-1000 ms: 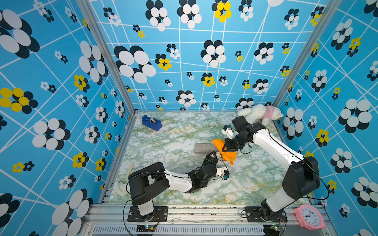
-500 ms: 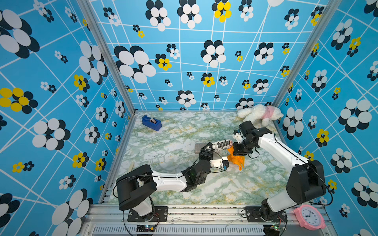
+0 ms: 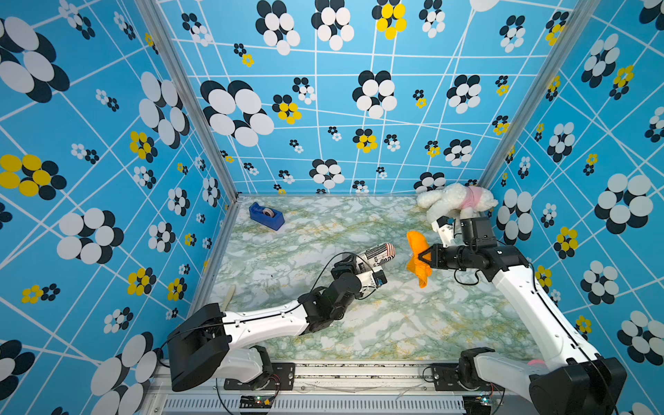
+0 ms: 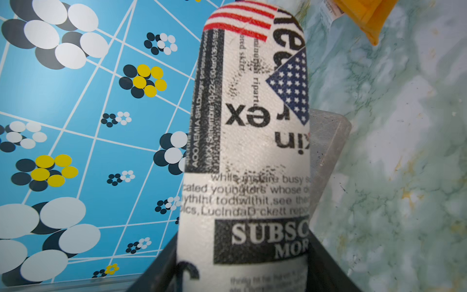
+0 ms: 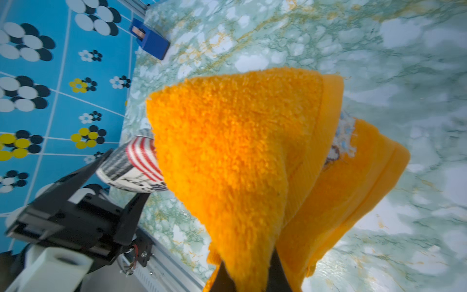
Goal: Wipe the eyeglass case
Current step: Wipe the dirt from the eyeglass case.
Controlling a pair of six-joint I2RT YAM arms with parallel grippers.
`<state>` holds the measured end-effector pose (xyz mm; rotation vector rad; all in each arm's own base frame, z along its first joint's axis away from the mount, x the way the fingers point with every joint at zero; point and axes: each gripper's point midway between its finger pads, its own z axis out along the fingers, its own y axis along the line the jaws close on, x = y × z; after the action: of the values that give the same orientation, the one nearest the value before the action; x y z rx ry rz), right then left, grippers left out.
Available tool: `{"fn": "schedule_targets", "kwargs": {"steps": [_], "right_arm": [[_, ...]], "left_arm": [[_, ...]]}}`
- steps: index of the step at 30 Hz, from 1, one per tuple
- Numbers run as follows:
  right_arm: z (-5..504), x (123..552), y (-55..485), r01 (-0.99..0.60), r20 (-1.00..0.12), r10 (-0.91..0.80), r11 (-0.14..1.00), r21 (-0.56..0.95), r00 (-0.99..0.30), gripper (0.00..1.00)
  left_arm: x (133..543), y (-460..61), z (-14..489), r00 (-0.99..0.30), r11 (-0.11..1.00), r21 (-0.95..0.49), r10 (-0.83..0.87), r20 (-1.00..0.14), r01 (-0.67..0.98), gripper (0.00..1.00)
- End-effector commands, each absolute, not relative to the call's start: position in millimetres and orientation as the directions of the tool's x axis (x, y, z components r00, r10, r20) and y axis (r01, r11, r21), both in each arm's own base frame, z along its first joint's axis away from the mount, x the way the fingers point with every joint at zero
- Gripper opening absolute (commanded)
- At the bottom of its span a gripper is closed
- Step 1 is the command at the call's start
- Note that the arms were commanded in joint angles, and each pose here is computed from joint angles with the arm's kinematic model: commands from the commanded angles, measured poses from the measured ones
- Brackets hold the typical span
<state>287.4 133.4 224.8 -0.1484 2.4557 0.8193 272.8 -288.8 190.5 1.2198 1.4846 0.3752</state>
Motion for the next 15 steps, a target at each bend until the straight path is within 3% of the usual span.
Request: {"fn": "schedule_targets", "kwargs": {"steps": [1,7,15], "right_arm": [[271.6,281.9,164.4,-0.407,-0.588,0.097,0.632,0.66,-0.803,0.0],[287.2,286.2,182.1,-0.454,-0.576,0.113,0.503,0.736,-0.809,0.0],[268.7,277.1,206.1,-0.452,-0.517,0.041,0.429,0.782,-0.855,0.0]], "left_arm": [[265.4,-288.5,208.9,0.108,0.521,0.655,0.732,-0.673,0.548,0.19],[260.0,-288.5,219.7,0.115,0.529,0.627,0.705,-0.7,0.572,0.19],[261.5,-296.8,219.8,0.143,0.506,0.634,0.704,-0.695,0.585,0.19]]}}
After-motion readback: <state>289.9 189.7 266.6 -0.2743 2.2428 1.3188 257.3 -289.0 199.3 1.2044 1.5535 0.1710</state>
